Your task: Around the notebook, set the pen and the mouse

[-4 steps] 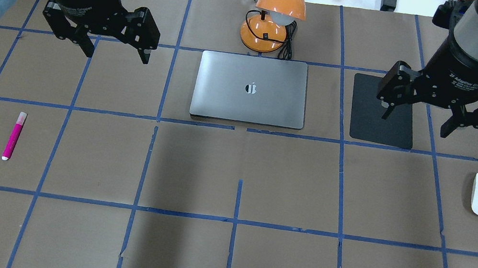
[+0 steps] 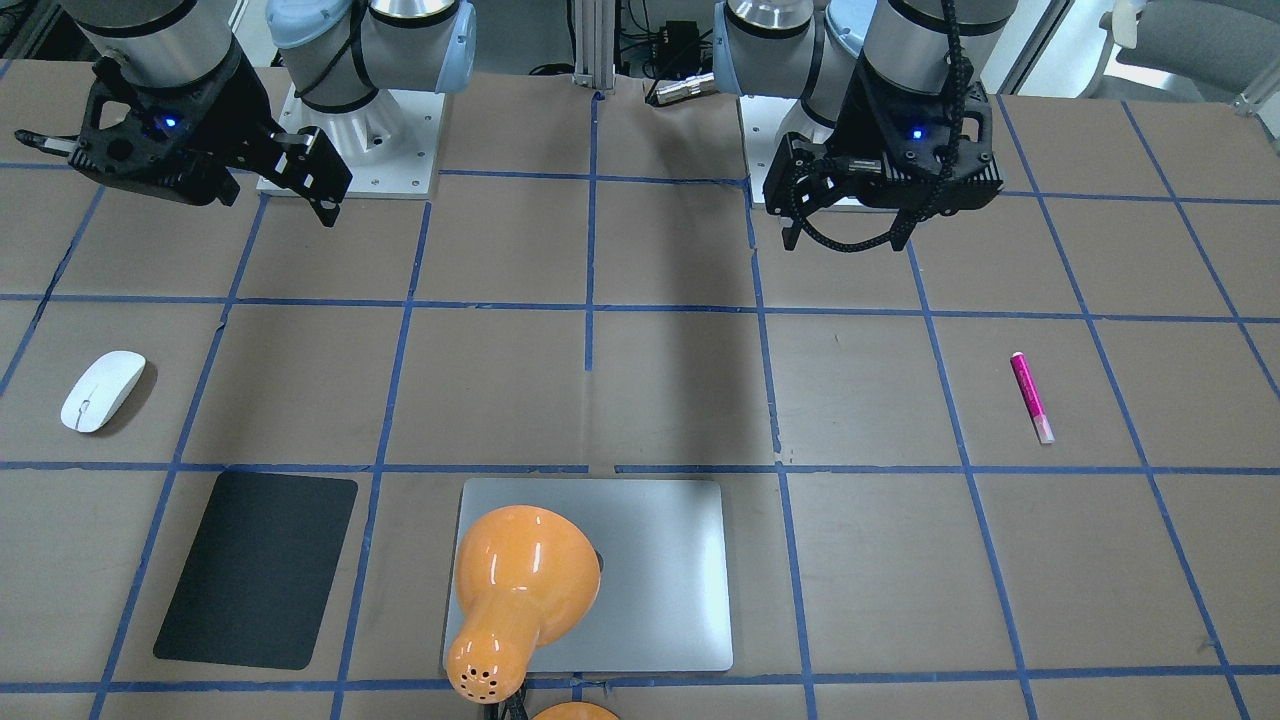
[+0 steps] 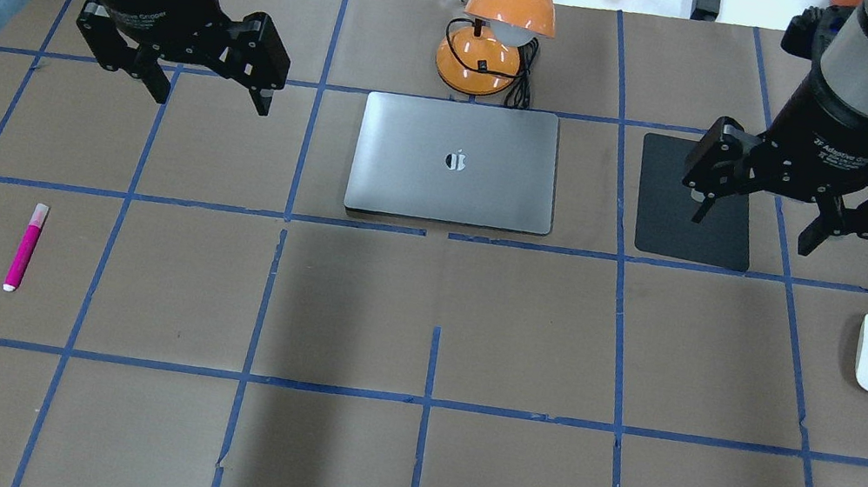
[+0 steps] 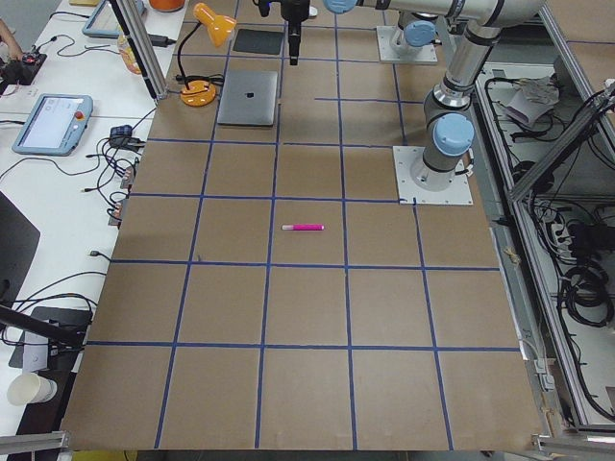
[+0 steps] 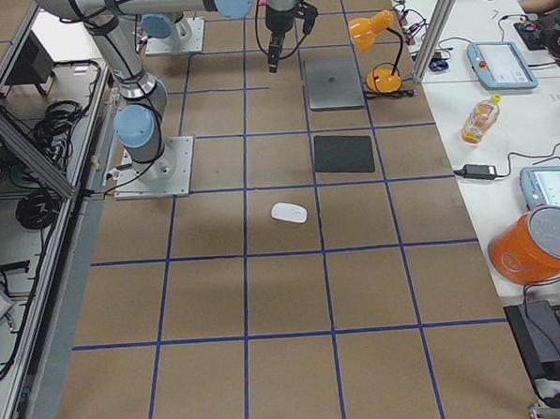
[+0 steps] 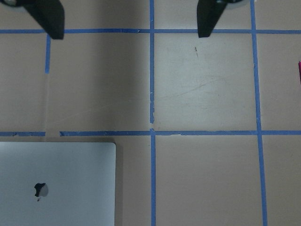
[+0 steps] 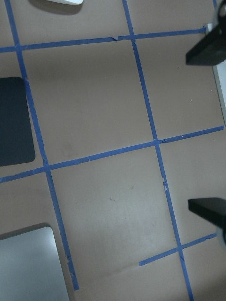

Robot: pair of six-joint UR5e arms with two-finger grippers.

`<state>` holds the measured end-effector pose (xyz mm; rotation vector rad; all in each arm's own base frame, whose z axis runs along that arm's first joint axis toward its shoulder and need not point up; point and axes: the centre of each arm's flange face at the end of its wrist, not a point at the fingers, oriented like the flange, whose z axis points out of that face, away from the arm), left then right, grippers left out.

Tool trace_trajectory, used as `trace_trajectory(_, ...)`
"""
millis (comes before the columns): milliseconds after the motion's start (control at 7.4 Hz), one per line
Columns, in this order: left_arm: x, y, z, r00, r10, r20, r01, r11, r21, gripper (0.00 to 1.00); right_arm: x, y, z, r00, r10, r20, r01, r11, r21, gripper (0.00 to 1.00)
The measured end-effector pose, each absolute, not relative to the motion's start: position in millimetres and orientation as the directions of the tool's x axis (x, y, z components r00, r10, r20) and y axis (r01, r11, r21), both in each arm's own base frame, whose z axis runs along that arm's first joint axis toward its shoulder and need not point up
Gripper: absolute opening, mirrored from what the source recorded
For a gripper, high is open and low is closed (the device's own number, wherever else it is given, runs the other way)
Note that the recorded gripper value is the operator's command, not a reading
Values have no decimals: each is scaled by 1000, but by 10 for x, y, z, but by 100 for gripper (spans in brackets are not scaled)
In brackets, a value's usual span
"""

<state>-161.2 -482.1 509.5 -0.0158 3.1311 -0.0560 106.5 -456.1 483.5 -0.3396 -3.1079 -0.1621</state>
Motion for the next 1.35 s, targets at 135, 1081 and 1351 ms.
trace_trajectory(135,-1613,-4821,5094,-1000,-10,-11,-10,999,-36,100,1016,-4575,4802,-977,214,22,215,971,106,100)
trace_trajectory(1081,-18,-5048,4710,-998,60,-12,60,998,27,100,-1084,-5142,3366,-947,322,-5,322,947,7,100)
trace_trajectory(1351,939,-5008,4247,-995,97,-5,96,995,28,100,-1592,-5019,2924,-927,374,-9,374,927,4,100)
